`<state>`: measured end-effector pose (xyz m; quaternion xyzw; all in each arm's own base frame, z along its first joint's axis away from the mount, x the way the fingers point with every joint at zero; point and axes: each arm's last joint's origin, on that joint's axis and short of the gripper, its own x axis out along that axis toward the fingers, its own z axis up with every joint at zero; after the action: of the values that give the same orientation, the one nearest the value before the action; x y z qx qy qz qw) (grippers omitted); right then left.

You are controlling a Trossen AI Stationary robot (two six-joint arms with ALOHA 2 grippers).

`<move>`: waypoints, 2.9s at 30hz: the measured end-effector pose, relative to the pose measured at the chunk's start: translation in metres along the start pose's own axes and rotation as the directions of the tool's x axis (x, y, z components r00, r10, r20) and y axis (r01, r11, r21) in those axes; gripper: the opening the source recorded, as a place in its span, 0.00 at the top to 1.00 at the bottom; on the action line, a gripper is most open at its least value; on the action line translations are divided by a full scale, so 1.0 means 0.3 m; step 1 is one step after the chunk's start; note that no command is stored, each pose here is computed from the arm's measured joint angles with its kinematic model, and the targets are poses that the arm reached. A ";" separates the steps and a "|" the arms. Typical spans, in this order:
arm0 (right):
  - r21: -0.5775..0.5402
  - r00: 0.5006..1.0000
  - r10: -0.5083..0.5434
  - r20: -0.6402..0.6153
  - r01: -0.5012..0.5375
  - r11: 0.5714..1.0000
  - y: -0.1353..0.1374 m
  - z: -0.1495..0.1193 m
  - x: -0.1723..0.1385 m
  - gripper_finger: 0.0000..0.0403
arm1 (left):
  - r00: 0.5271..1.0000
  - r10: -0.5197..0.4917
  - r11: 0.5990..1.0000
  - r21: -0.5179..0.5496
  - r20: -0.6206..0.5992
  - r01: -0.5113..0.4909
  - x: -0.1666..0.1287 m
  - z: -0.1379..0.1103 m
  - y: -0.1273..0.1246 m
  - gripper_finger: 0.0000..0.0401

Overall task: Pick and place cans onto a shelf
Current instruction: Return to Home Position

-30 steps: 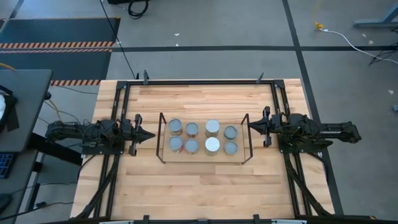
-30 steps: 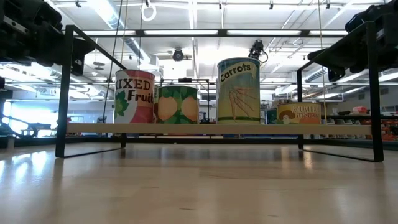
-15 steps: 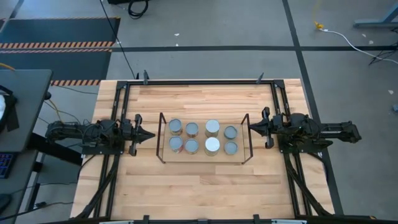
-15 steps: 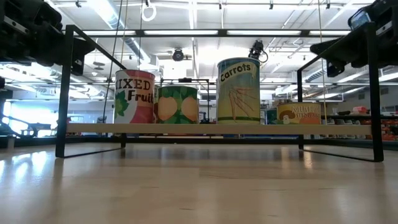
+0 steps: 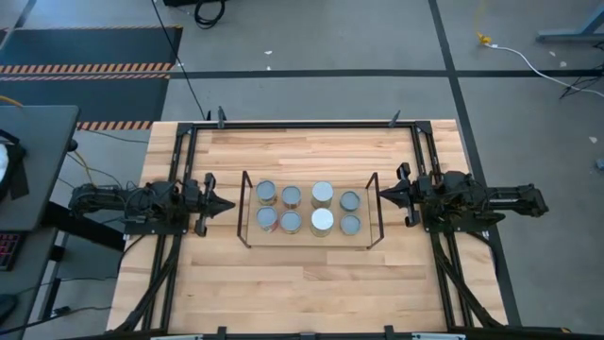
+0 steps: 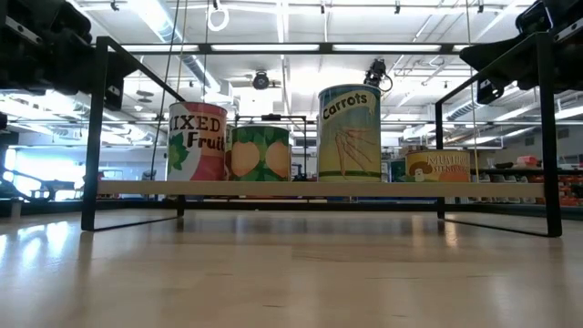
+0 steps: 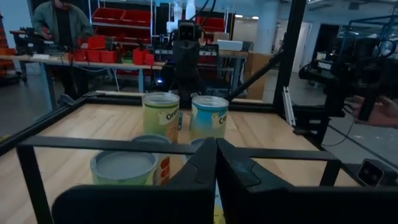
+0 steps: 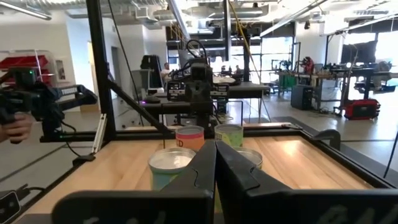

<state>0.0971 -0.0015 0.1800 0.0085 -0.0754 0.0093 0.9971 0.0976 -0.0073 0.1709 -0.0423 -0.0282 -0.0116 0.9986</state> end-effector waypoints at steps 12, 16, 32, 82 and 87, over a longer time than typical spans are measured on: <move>0.000 1.000 0.000 0.002 0.000 1.000 0.000 0.000 0.000 0.96 | 1.000 -0.005 1.000 0.013 -0.013 0.006 0.000 -0.004 0.000 0.97; 0.000 1.000 0.000 0.002 0.000 1.000 0.000 0.001 0.000 0.96 | 1.000 -0.006 1.000 0.013 -0.012 0.006 0.000 -0.004 0.000 0.96; 0.000 1.000 0.000 0.002 0.000 1.000 0.000 0.001 0.000 0.96 | 1.000 -0.006 1.000 0.014 -0.011 0.006 0.000 -0.003 0.000 0.96; 0.000 1.000 0.000 0.002 0.000 1.000 0.000 0.001 0.000 0.96 | 1.000 -0.006 1.000 0.014 -0.011 0.006 0.000 -0.004 0.000 0.96; 0.000 1.000 0.000 0.003 0.000 1.000 0.000 0.001 0.000 0.96 | 1.000 -0.006 1.000 0.014 -0.011 0.006 0.000 -0.004 0.000 0.95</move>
<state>0.0970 -0.0015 0.1802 0.0086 -0.0767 0.0093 0.9970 0.0977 -0.0075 0.1698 -0.0349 -0.0232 -0.0147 0.9990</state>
